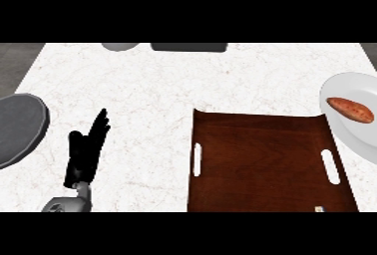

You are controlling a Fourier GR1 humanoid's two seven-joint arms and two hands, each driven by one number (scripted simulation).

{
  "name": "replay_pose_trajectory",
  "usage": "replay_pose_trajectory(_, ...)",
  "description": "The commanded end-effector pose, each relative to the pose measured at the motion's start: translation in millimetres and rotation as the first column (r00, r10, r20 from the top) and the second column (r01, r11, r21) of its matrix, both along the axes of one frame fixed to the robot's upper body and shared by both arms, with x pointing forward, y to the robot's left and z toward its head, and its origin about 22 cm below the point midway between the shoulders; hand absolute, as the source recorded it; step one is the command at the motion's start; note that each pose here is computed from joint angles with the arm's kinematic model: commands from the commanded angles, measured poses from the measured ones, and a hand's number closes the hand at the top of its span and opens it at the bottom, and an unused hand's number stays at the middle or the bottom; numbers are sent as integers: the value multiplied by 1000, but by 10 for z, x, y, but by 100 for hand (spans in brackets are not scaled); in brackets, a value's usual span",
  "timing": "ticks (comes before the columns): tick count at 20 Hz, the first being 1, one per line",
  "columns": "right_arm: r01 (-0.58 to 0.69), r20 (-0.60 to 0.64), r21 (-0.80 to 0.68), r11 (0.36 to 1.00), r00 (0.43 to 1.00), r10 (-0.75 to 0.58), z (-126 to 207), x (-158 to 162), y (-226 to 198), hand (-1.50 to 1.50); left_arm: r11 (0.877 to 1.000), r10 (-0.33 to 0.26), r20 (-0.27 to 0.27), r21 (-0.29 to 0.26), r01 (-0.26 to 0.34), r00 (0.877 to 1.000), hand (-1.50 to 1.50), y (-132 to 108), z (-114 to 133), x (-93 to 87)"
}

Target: Pick the sweet potato from the tray and place it in the plate

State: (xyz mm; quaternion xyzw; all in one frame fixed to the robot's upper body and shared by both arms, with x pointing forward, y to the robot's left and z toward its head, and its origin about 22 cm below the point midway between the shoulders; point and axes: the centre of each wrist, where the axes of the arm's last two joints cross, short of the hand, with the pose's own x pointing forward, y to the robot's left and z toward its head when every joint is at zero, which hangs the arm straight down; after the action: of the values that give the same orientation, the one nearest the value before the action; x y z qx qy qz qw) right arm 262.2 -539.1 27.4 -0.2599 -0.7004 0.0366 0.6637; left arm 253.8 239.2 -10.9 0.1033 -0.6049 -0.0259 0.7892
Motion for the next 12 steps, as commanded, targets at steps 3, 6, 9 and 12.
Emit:
replay_pose_trajectory(3,55,-33,-38,998,998,-56,-58,-123,-55,-150,1000,-5,-1,-20,5,1000,0,-22,192,-57)
replay_pose_trajectory(6,68,-23,-39,997,997,-69,32,-192,-157,-150,1000,-9,10,-8,9,1000,0,0,279,91)
replay_pose_trajectory(9,92,-41,-56,994,995,-95,73,-228,-204,-150,1000,2,19,-9,-1,1000,0,-24,55,22)
replay_pose_trajectory(12,113,-24,-58,992,993,-115,23,-300,-221,-150,1000,11,-6,-12,-11,1000,0,118,55,-137)
